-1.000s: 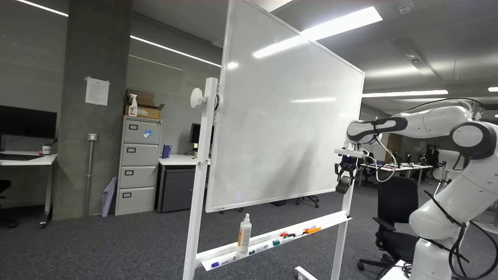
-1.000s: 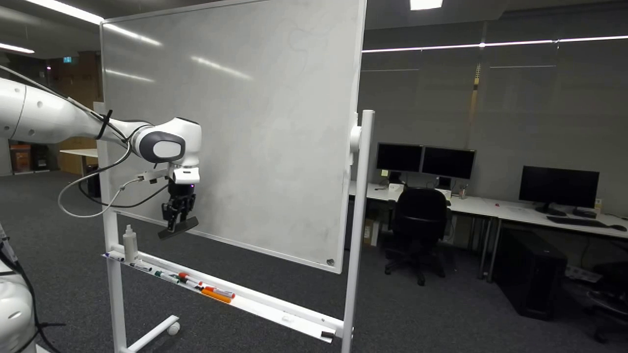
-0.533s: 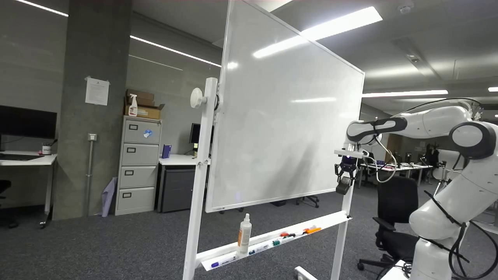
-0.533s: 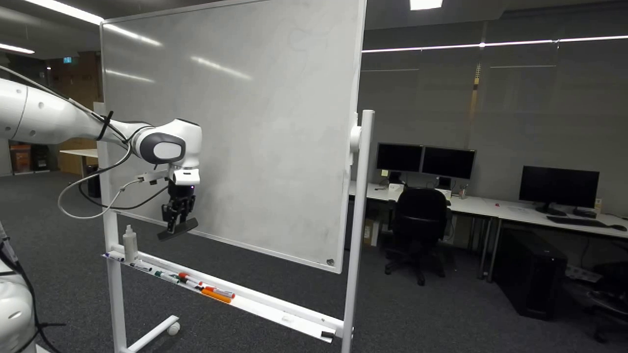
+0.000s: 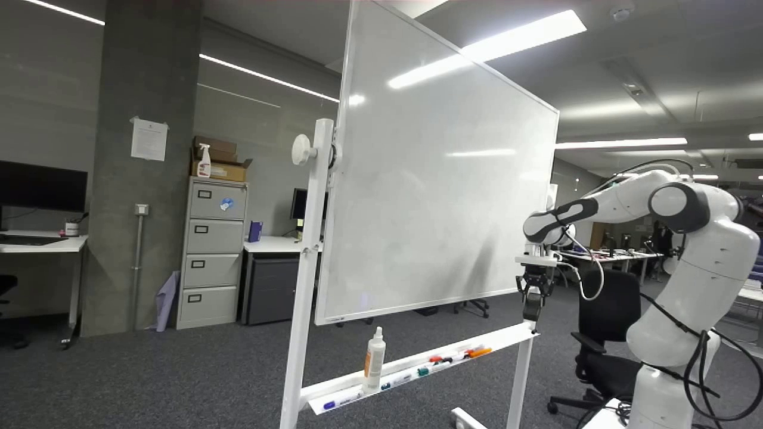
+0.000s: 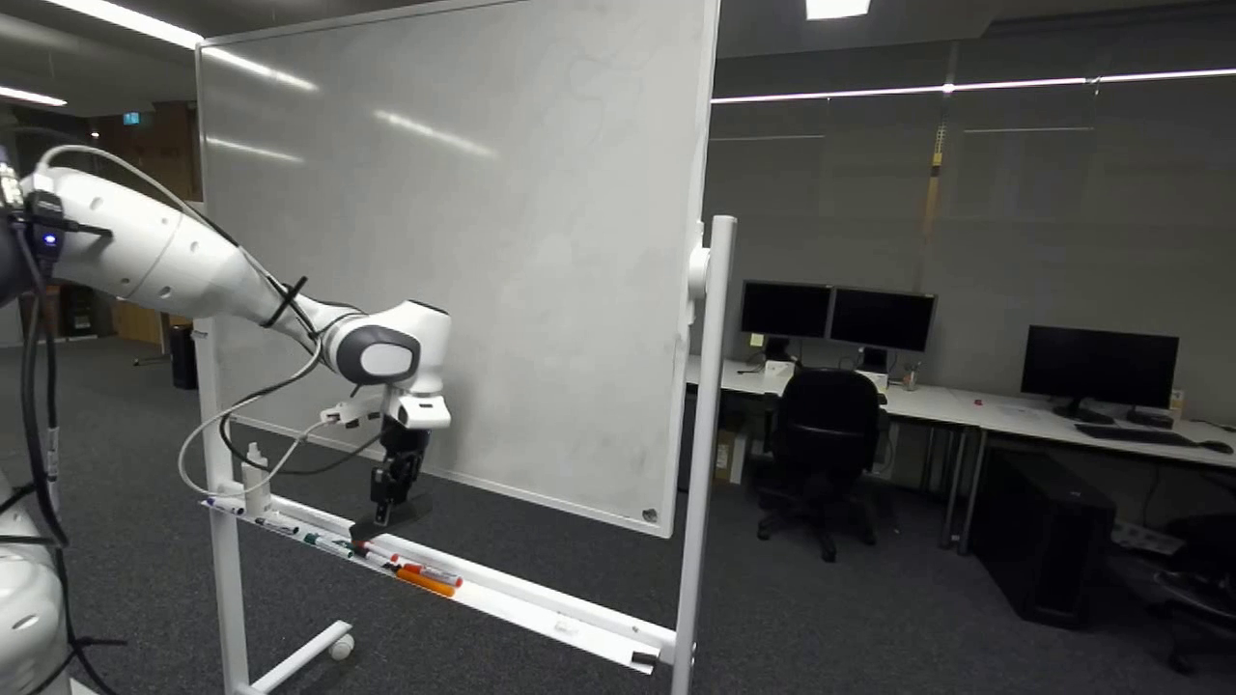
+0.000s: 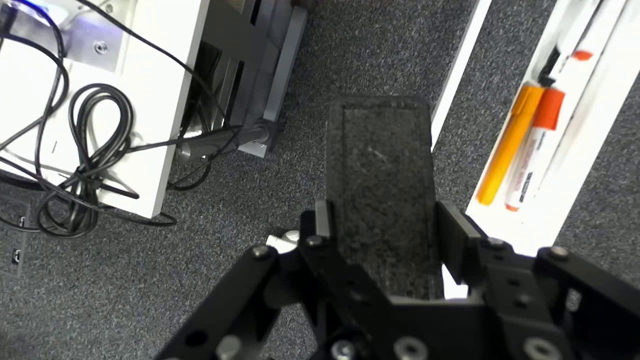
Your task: Use the black eraser to wipe the white board.
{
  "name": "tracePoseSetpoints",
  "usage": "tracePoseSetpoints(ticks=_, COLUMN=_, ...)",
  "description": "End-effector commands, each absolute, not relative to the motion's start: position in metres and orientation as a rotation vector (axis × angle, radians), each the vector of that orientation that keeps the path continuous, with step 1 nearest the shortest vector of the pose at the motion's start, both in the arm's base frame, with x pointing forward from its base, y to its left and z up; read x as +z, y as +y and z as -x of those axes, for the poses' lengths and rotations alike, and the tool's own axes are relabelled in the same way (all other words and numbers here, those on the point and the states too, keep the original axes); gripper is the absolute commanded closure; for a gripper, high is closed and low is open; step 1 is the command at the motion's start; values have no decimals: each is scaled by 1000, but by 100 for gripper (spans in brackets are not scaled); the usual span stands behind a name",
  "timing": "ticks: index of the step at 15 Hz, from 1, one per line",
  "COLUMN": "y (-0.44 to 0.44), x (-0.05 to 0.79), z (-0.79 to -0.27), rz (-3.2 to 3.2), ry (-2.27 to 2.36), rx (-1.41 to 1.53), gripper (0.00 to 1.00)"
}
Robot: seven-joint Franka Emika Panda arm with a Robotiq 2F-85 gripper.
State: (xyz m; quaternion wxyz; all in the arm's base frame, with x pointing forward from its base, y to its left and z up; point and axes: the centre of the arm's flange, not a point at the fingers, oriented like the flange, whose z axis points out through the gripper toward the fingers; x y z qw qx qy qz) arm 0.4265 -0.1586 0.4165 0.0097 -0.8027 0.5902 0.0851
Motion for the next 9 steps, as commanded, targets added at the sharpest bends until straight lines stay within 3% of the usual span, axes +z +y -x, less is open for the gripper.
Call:
tracePoseSetpoints(ticks=1, y=-220, x=361, z=-466, rz=2458, ry=1926, rx=306, gripper=70)
tracePoseSetpoints(ticks=9, y=-275, x=283, z=-517, rz=2169, ry=2081, rx=183, gripper=70)
